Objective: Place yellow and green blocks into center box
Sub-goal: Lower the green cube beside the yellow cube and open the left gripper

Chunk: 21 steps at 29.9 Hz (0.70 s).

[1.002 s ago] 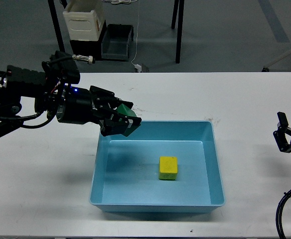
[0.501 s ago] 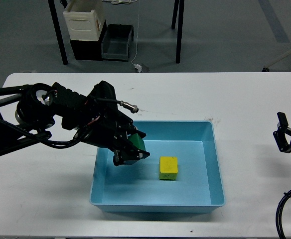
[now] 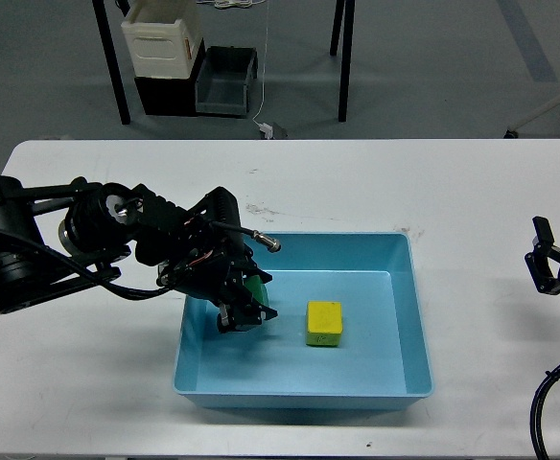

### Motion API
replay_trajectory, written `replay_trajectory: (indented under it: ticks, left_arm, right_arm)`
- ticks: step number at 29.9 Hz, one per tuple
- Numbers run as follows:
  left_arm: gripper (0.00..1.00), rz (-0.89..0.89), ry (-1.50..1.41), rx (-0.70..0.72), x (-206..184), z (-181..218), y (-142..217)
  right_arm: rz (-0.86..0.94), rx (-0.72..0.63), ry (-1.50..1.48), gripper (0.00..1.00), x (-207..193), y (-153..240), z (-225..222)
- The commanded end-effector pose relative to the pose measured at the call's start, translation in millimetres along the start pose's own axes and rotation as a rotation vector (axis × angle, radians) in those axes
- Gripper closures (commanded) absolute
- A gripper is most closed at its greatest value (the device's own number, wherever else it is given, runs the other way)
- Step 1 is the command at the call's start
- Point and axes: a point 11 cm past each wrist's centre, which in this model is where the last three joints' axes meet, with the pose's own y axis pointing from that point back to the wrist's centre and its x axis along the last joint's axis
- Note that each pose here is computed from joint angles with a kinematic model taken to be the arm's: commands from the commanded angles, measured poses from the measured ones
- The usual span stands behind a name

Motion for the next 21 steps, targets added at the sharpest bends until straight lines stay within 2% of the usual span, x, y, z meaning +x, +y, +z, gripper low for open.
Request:
replay_trajectory:
  ticks: [1, 5, 8, 10, 14, 21]
  left_arm:
    - [0.18, -0.008, 0.011, -0.018, -5.7, 5.3, -7.2]
    - [0.13, 0.005, 0.008, -0.017, -2.1, 5.3, -5.7]
    - [0.01, 0.031, 0.01, 0.001, 4.1, -0.1, 1.5]
    - [0.0, 0.098, 0.085, -0.008, 16.3, -4.3, 11.3]
    - [0.0, 0.267, 0.327, -0.097, 30.1, -4.3, 38.6]
    - [0.0, 0.606, 0.751, -0.361, 44.7, 18.0, 62.5]
  right_arm:
    - [-0.015, -0.009, -0.001, 0.0, -4.6, -0.4, 2.5]
    - [-0.018, -0.006, -0.001, 0.0, -5.7, -0.7, 1.9]
    - [-0.028, -0.003, -0.009, 0.0, -9.2, -1.3, 2.9]
    - [-0.043, 0.005, -0.014, 0.0, -14.1, -2.5, 3.1]
    - [-0.072, -0.001, -0.013, 0.0, -21.6, -4.9, 5.6]
    - [-0.079, 0.026, -0.097, 0.0, -28.7, -13.5, 0.6]
